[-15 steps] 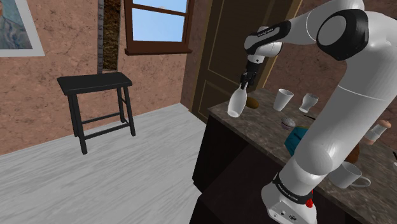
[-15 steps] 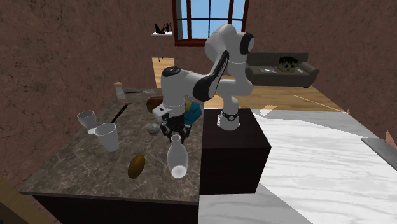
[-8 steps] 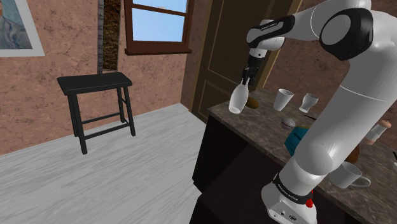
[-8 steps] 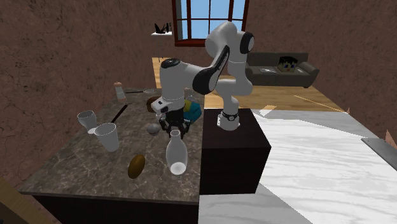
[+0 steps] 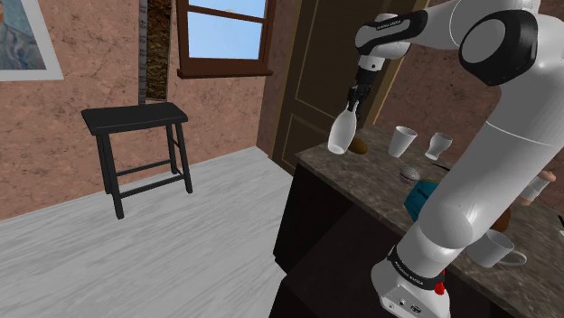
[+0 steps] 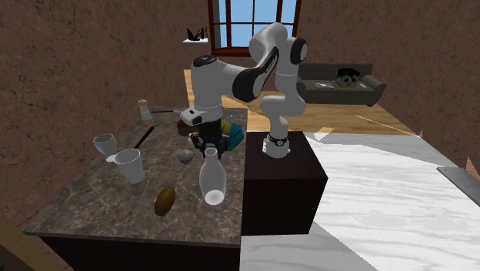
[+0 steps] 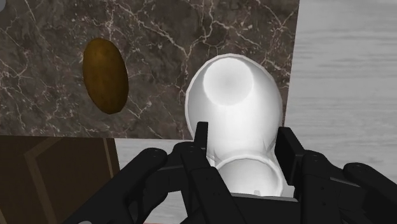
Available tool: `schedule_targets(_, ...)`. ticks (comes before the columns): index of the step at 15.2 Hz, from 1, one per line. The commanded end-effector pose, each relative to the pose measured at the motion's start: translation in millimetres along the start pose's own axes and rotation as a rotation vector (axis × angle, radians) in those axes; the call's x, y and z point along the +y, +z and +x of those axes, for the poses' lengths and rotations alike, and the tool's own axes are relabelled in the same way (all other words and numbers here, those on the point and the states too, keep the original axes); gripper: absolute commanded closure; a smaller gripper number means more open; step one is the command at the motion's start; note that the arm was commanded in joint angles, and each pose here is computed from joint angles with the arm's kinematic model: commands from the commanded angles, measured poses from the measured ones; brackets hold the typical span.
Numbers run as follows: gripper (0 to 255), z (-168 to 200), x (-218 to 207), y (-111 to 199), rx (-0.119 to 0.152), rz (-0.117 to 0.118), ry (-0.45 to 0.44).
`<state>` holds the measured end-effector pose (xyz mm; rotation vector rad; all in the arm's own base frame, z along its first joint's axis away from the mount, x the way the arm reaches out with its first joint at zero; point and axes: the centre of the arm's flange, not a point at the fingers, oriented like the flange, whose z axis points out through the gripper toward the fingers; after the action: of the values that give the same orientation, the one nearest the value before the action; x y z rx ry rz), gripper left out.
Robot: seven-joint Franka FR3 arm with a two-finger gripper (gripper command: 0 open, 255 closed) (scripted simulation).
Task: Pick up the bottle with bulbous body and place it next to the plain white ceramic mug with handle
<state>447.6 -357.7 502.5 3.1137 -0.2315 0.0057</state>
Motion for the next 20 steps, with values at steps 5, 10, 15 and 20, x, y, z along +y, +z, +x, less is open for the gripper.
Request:
schedule_targets(5,255,0,0,-32,0.0,0.0,0.0)
schedule_targets(10,255,0,1,-58,0.0,0.0,0.0)
schedule_targets(15,255,0,1,-85,0.0,0.0,0.0)
schedule_targets(20,255,0,2,-111,0.0,0.0,0.0)
